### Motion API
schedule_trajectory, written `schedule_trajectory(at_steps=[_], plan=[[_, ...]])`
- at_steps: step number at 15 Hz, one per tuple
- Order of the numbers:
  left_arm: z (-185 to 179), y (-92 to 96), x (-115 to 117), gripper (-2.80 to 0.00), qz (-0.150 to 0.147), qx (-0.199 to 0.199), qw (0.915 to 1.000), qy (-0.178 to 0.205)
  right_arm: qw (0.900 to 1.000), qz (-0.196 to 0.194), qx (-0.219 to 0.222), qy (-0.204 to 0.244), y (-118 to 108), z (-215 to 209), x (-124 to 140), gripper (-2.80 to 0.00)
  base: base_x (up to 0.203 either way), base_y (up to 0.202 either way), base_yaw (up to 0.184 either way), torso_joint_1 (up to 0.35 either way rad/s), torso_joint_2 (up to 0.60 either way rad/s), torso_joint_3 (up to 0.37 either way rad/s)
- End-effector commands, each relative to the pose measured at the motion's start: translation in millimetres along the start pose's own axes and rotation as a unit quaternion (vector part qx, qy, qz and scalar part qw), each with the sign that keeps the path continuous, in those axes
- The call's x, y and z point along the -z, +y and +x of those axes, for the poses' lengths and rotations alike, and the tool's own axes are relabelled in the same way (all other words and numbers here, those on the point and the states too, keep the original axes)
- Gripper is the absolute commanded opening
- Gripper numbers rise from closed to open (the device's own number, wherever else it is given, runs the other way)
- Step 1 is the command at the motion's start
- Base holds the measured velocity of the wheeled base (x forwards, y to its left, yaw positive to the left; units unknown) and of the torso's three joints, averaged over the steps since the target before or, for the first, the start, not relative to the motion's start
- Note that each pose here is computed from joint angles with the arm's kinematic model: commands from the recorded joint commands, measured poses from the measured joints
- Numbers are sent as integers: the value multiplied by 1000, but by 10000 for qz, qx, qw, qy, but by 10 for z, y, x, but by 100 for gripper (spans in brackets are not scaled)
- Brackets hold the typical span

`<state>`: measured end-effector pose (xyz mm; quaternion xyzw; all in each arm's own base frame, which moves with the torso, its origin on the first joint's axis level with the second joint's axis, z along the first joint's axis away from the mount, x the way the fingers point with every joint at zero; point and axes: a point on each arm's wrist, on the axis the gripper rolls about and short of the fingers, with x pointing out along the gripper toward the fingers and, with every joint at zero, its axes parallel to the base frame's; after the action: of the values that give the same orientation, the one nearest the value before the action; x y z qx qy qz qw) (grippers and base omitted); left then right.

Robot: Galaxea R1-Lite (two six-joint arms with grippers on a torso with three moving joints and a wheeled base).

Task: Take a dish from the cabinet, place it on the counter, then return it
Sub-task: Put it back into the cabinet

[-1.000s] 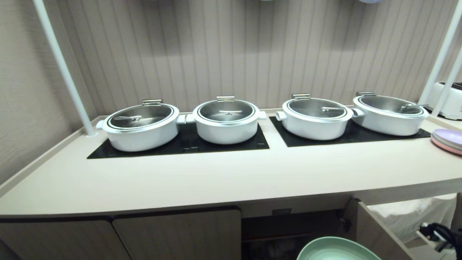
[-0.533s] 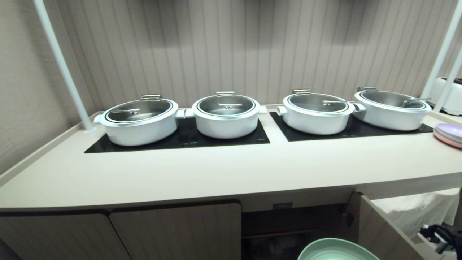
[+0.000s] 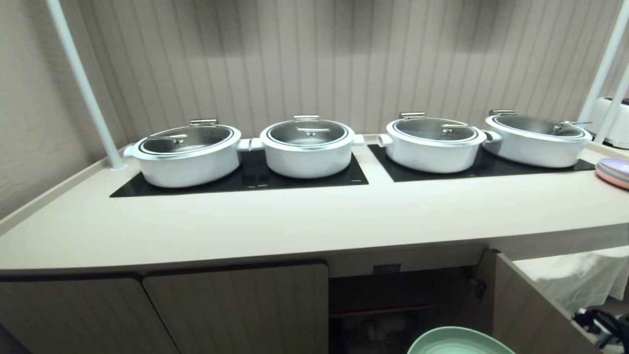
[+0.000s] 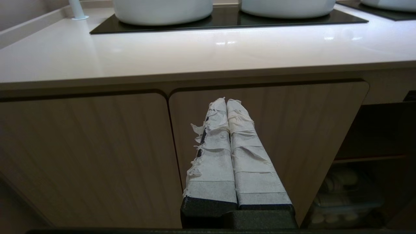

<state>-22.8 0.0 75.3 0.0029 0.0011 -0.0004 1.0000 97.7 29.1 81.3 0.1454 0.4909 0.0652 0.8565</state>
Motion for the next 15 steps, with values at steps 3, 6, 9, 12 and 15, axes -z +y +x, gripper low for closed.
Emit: schedule_trajectory(at_steps=[3, 6, 9, 12, 15], plan=[[0, 0, 0, -280, 2, 2, 10000, -3, 10000, 9, -37, -47, -12, -29, 36, -280, 0, 0, 0, -175, 369, 195], [0, 0, 0, -280, 2, -4, 10000, -3, 10000, 6, -55, -69, -12, -38, 39, -280, 0, 0, 0, -217, 481, 257], [0, 0, 0, -280, 2, -4, 10000, -3, 10000, 0, -49, -74, -17, -40, 51, -280, 0, 0, 0, -248, 543, 294], [0, 0, 0, -280, 2, -4, 10000, -3, 10000, -13, -31, -36, -35, -28, 88, -280, 0, 0, 0, -243, 541, 299], [0, 0, 0, -280, 2, -4, 10000, -3, 10000, -20, -24, -38, -33, -25, 82, -280, 0, 0, 0, -224, 525, 290]])
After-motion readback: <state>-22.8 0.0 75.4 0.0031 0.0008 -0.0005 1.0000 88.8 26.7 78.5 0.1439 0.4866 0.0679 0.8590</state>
